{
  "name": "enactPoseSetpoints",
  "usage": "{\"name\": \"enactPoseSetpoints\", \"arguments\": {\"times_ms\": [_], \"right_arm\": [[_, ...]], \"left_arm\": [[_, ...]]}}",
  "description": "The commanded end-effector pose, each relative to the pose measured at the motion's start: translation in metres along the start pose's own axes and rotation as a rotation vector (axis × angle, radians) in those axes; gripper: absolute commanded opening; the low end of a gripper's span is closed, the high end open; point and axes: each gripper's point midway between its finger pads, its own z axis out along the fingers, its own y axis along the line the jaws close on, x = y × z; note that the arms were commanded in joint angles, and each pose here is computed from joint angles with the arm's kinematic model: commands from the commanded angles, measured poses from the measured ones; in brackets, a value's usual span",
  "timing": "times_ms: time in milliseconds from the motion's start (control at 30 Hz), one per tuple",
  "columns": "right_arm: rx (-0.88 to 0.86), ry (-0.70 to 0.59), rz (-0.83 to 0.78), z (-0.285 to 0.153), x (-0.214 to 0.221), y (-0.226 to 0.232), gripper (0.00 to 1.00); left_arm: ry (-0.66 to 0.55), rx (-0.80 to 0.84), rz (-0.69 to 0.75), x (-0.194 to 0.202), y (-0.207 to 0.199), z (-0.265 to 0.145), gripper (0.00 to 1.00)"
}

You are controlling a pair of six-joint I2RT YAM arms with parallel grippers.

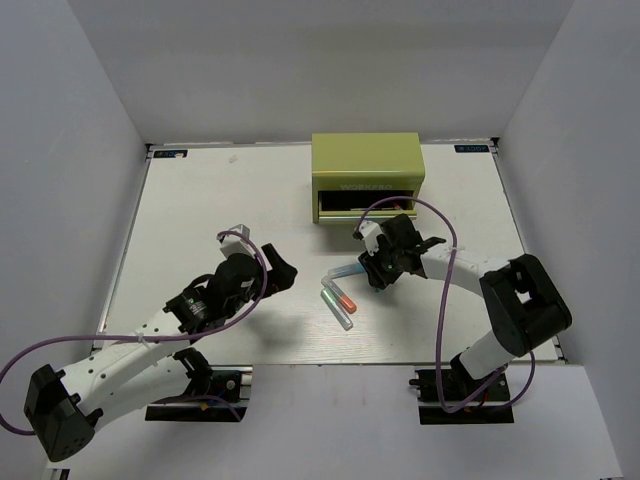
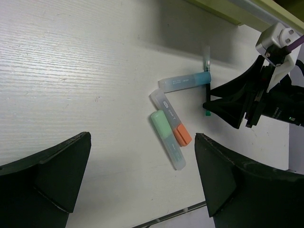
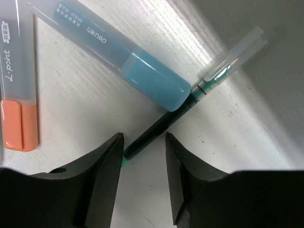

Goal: Sort the stationery into containers
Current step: Pick up the pen from the center of the board.

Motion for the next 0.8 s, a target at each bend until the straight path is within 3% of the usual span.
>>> {"name": "enactPoseSetpoints", "arguments": {"times_ms": [0,133,300,500,767], "right_arm": [[-0.033,0.041,0.018,-0.006,0.016,0.009,0.46],[-0.025,0.059,0.020,-0.006,0.022,0.009,0.39],[0.004,0.082,0.021,-0.005,0.028,0.004,0.21],[0.015,0.086,0.019,-0.015,0.029,0.004,0.09],[0.043,0.037,-0.081,-0.041,0.016,-0.004,0.01]], "left_arm": [[-0.016,0.036,-0.015,-0.005,-0.009,-0.001,1.00],[-0.009,0.042,-0.015,-0.004,-0.010,-0.001,1.00],[-0.015,0.049,-0.009,-0.005,-0.012,-0.001,1.00],[-0.026,0.064,-0.015,-0.008,-0.014,-0.005,1.00],[0.009,0.066,-0.008,0.004,-0.008,-0.004,1.00]]}}
